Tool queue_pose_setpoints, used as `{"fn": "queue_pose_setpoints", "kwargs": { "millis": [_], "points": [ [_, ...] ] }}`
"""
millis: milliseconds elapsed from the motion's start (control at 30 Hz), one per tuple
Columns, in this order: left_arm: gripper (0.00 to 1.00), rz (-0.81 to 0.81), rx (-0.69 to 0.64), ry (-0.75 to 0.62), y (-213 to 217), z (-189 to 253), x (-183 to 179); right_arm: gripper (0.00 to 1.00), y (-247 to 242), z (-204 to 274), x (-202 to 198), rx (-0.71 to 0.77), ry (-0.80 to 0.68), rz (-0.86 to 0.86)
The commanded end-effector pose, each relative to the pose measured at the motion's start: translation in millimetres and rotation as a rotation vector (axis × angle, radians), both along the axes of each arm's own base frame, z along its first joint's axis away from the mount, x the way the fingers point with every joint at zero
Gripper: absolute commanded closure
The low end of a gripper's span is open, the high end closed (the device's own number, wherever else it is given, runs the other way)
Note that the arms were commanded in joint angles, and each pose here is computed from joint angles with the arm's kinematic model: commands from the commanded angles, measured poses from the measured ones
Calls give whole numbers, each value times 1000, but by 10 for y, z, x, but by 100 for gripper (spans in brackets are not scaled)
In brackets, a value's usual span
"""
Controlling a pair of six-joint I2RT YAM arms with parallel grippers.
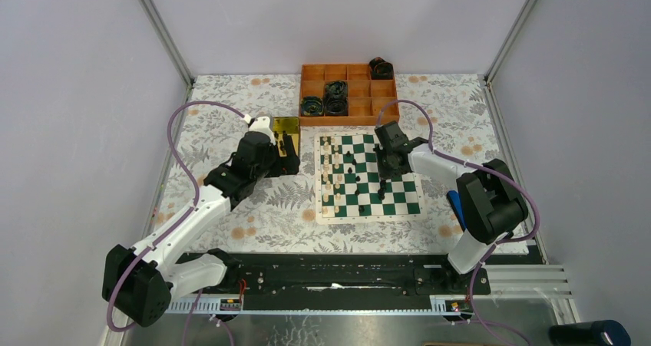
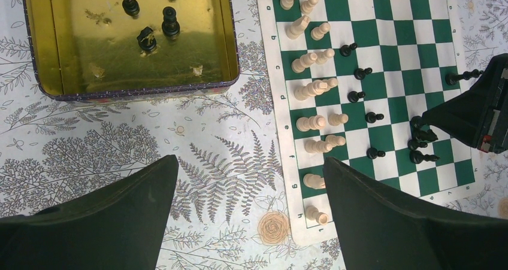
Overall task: Set up the chess pieces on the board
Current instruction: Pick up the chess piece from the chessboard, then place the chess piece on the chessboard.
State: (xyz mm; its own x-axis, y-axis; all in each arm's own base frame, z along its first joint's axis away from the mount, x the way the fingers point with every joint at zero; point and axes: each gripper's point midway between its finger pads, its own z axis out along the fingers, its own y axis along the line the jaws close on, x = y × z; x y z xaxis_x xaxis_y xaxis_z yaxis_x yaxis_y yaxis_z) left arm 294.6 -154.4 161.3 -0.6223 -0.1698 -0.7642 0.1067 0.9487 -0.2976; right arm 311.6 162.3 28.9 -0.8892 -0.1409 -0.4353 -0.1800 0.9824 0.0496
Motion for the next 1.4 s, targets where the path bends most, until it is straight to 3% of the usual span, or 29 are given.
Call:
{"fn": "queue_pose_setpoints", "kwargs": {
  "millis": [0,133,233,867,1367],
  "points": [
    [1,-25,-10,-45,-60,69,52,86,51,109,72,-11,-26,1],
    [1,-24,-12,-48,-59,80,51,97,54,153,87,-14,-36,4],
    [1,-23,-14,-50,-58,92,53,100,55,199,110,-19,-44,6],
    [1,-19,-16,-43,-52,53,40,100,-50,465,553,-94,-122,-35],
    [1,-17,-4,-41,-38,42,45,99,-483,449,948,-78,-47,-172]
  ]
}}
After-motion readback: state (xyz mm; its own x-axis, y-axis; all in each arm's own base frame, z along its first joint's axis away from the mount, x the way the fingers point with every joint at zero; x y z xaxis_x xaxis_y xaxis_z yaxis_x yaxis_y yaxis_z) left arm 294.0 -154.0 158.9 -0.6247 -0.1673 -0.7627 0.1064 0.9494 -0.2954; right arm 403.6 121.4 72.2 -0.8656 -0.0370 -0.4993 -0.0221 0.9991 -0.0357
